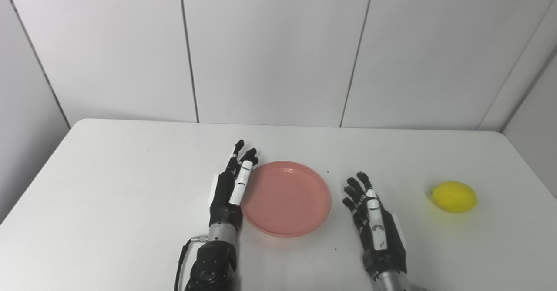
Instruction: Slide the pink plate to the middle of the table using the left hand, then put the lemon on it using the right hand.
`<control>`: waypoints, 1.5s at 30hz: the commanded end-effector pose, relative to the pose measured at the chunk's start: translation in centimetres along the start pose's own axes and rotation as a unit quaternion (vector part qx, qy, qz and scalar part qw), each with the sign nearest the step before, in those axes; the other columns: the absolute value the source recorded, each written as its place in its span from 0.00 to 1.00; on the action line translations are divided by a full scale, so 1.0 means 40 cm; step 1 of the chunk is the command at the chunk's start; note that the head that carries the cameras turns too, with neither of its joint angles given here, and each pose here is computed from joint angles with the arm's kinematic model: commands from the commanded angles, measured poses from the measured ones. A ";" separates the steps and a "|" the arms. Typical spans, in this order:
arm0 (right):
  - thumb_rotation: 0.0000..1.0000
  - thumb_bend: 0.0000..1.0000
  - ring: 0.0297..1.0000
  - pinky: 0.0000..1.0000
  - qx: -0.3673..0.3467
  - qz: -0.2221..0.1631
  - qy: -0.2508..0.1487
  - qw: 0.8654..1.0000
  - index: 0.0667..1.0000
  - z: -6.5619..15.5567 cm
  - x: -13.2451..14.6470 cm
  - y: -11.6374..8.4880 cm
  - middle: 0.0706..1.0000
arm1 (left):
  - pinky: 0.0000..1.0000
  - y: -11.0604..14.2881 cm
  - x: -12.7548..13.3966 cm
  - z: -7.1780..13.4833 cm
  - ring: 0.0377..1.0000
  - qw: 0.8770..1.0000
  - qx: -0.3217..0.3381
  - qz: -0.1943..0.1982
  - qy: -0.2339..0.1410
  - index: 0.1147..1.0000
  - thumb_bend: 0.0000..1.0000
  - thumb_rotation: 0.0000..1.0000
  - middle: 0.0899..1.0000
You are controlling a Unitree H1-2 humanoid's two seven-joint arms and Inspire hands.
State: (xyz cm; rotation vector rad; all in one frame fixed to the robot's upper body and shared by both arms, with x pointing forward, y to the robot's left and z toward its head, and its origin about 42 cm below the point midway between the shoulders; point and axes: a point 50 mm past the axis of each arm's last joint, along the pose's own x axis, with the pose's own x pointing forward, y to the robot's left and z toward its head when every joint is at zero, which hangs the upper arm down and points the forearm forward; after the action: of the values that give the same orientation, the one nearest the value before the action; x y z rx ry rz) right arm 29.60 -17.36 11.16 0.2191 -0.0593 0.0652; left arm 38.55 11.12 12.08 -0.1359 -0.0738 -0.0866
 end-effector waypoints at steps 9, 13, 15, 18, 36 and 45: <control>0.86 0.80 0.88 0.91 -0.018 -0.019 0.013 1.000 0.90 -0.062 -0.029 0.019 0.83 | 0.96 0.042 0.006 -0.024 0.84 1.000 0.005 -0.001 0.012 0.94 0.62 0.82 0.85; 0.85 0.82 0.88 0.89 -0.029 -0.041 0.008 0.999 0.89 -0.065 -0.028 0.019 0.89 | 0.97 0.042 0.009 -0.027 0.85 1.000 0.005 -0.007 0.012 0.95 0.62 0.83 0.86; 0.87 0.81 0.89 0.90 -0.042 -0.055 0.005 0.998 0.88 -0.063 -0.027 0.017 0.91 | 0.98 0.042 0.011 -0.027 0.86 1.000 0.004 -0.009 0.013 0.97 0.62 0.84 0.87; 0.89 0.77 0.89 0.91 -0.062 -0.068 -0.005 0.996 0.87 -0.059 -0.025 0.014 0.92 | 0.99 0.044 0.012 -0.027 0.87 1.000 0.004 -0.011 0.012 0.97 0.63 0.85 0.88; 0.91 0.68 0.86 0.86 -0.148 -0.150 -0.071 0.975 0.81 -0.001 0.003 0.014 0.86 | 0.98 0.067 0.025 -0.025 0.86 1.000 0.010 -0.019 0.011 0.96 0.65 0.84 0.87; 0.88 0.66 0.73 0.68 -0.283 -0.146 -0.118 0.941 0.71 0.066 0.044 -0.019 0.76 | 0.96 0.070 0.023 -0.022 0.87 1.000 0.014 -0.022 0.014 0.96 0.66 0.84 0.87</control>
State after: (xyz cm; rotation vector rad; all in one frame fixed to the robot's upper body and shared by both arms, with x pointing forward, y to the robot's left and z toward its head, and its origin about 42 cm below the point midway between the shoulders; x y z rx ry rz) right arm 30.91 -17.57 12.95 -0.2707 -0.2452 -0.2555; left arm 40.22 12.38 12.16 -0.1255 -0.0772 -0.1385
